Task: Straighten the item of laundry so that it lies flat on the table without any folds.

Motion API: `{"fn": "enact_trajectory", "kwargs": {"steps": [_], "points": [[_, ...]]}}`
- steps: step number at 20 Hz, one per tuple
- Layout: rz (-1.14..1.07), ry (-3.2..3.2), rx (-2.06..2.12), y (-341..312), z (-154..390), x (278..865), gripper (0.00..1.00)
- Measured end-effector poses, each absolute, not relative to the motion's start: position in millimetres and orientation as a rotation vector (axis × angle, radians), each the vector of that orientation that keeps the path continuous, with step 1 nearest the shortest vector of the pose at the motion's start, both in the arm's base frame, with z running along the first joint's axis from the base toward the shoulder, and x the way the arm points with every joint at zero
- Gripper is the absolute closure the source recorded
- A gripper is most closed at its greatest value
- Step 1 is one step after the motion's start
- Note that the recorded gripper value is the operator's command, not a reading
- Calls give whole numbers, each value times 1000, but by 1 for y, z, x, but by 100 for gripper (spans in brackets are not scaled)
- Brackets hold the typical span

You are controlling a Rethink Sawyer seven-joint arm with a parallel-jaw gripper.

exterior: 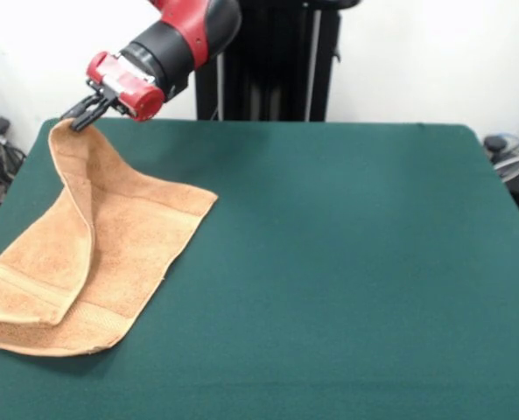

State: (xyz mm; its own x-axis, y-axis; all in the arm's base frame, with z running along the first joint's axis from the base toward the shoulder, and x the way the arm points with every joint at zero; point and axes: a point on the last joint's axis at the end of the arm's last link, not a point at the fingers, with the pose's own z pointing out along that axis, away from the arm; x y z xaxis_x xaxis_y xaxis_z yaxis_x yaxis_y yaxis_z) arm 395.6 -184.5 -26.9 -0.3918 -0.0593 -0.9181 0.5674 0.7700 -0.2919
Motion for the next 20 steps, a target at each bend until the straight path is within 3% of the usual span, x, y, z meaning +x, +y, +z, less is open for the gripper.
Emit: {"fn": "enact_trajectory", "kwargs": {"steps": [20], "points": [[-615,1854,509,-188,-38,384,100]]}}
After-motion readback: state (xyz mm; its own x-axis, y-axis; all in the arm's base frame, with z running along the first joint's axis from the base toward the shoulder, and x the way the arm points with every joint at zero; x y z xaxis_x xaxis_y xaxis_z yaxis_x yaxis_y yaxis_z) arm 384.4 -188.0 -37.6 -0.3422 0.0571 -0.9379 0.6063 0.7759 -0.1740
